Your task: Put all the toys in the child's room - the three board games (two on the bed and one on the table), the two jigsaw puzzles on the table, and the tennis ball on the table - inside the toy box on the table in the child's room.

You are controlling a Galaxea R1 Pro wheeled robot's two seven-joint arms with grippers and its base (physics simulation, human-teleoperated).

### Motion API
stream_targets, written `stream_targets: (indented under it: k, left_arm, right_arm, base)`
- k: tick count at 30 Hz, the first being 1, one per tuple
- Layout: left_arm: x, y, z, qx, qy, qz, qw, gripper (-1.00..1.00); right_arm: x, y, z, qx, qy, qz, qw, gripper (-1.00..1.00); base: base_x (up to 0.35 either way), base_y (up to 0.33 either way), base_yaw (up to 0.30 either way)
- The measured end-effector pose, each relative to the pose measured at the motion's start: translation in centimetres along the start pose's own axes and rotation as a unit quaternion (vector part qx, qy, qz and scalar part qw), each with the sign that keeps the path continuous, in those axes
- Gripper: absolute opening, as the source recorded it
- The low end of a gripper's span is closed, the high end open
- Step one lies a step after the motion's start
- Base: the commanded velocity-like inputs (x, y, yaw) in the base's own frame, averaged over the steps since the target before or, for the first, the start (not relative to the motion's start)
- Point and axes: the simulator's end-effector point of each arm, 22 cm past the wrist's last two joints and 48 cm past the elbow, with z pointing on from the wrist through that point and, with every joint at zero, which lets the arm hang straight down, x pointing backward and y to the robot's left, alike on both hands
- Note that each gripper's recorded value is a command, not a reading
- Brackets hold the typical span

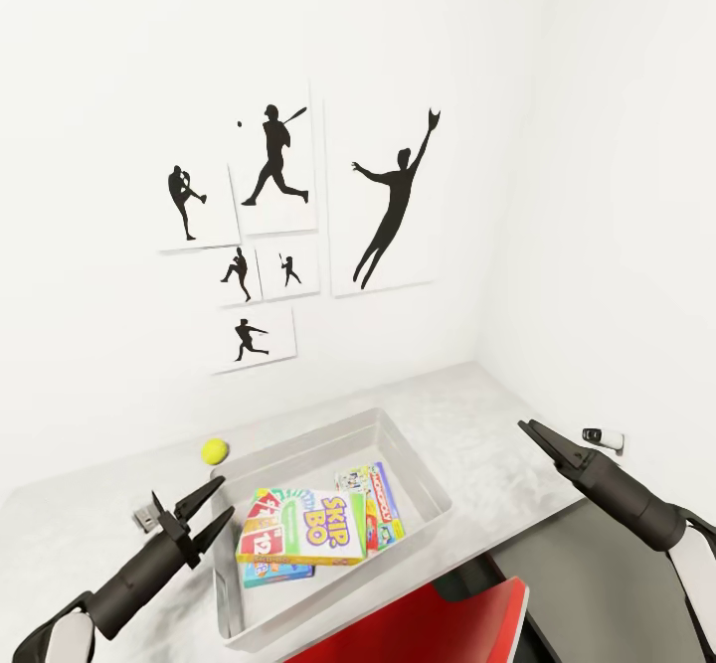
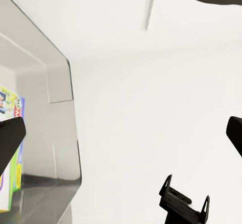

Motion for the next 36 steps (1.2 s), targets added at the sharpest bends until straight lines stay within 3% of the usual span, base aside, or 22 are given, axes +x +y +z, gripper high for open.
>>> stream_targets:
  k: [7,14,19,25,27,32,36]
  left_arm:
    - [-1.1,-0.1,-0.7,-0.005,-0.001,0.015,0.9999,1.0]
    - [-5.5,-1.7,-3.3,-0.009,-0.008,0.062,0.998,1.0]
    - [-9.2,-4.6,-5.4,0.01,-0.012,0.093,0.9955,1.0]
    - [-12.6,-6.6,-7.4,-0.017,0.018,0.154,0.9878,1.0]
    - [-13.3,-7.2,-7.5,-0.036,0.046,0.179,0.9821,1.0]
    - [-13.9,-7.5,-7.9,-0.065,0.083,0.212,0.9715,1.0]
    - [-14.3,-7.7,-8.2,-0.082,0.098,0.228,0.9653,1.0]
  right_arm:
    - [0.0,0.0,0.0,0.0,0.0,0.0,1.0,1.0]
    - [0.0,0.0,0.0,0.0,0.0,0.0,1.0,1.0]
    - [0.0,0.0,0.0,0.0,0.0,0.0,1.0,1.0]
    - [0.1,0.0,0.1,0.0,0.0,0.001,1.0,1.0]
    - [0.1,0.0,0.1,0.001,0.0,0.001,1.0,1.0]
    - [0.2,-0.1,0.1,0.002,0.0,0.0,1.0,1.0]
    - [0.1,-0.1,0.1,0.002,-0.001,-0.001,1.0,1.0]
  base:
    - [0.0,0.0,0.0]
    - [0.0,0.0,0.0]
    - [0.0,0.0,0.0]
    - [0.0,0.0,0.0]
    - [0.0,0.0,0.0]
    - [0.0,0.0,0.0]
    - [0.0,0.0,0.0]
